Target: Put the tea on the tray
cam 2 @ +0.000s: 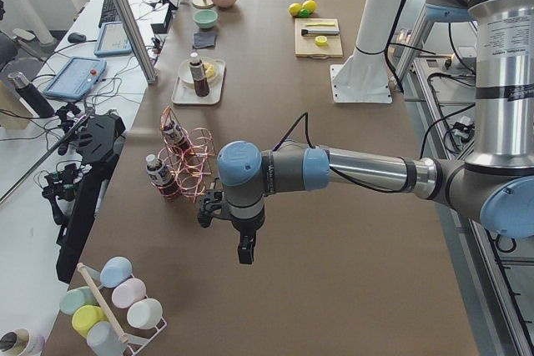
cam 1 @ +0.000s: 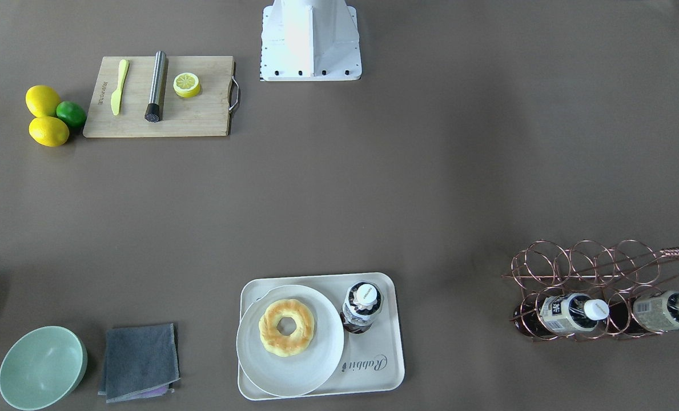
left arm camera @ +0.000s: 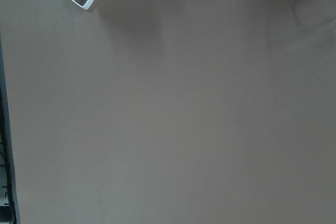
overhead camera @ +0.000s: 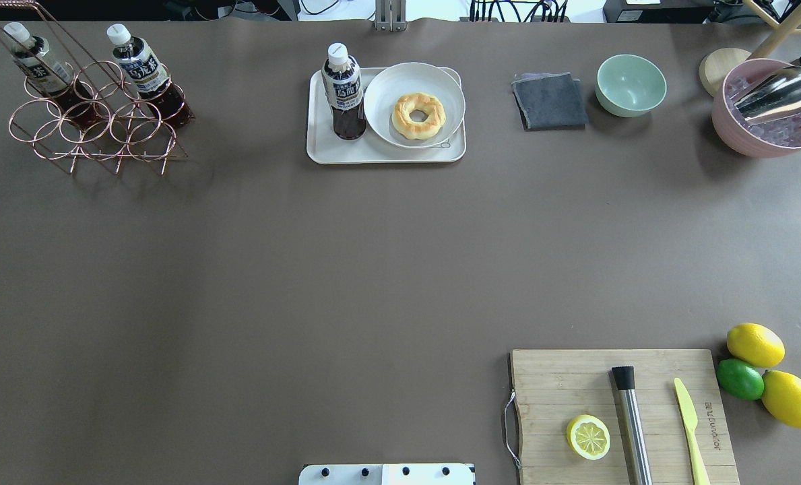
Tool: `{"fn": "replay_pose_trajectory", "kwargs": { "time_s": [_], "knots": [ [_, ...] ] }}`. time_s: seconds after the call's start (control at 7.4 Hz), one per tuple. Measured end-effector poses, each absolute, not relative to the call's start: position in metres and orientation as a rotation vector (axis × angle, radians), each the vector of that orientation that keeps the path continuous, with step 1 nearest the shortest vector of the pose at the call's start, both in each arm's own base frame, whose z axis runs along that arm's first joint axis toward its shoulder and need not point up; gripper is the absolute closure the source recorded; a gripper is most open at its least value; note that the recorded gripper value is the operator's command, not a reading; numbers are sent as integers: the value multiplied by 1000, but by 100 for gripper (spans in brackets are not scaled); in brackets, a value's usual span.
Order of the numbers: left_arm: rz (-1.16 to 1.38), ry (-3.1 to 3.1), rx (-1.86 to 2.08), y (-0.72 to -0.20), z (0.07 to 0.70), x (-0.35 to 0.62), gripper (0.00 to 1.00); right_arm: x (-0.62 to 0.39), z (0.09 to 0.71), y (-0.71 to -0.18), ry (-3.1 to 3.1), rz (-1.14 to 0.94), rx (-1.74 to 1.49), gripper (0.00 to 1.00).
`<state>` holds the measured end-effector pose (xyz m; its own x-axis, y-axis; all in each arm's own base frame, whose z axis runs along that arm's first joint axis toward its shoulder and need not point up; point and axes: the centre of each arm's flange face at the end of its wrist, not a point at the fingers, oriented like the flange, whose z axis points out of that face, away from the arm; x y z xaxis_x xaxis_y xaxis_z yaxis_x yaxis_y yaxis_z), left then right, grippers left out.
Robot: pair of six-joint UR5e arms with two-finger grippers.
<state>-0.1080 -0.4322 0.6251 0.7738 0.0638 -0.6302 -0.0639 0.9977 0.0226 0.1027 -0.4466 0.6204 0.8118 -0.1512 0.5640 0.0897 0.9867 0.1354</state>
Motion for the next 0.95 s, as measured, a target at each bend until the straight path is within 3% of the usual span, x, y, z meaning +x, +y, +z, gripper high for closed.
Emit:
{"fn": "replay_pose_trajectory", "kwargs": {
  "time_s": [0.95],
  "knots": [
    [47, 685, -73, -417, 662, -106, 2, 102, 617, -444, -633, -98, -3, 0]
  ]
}}
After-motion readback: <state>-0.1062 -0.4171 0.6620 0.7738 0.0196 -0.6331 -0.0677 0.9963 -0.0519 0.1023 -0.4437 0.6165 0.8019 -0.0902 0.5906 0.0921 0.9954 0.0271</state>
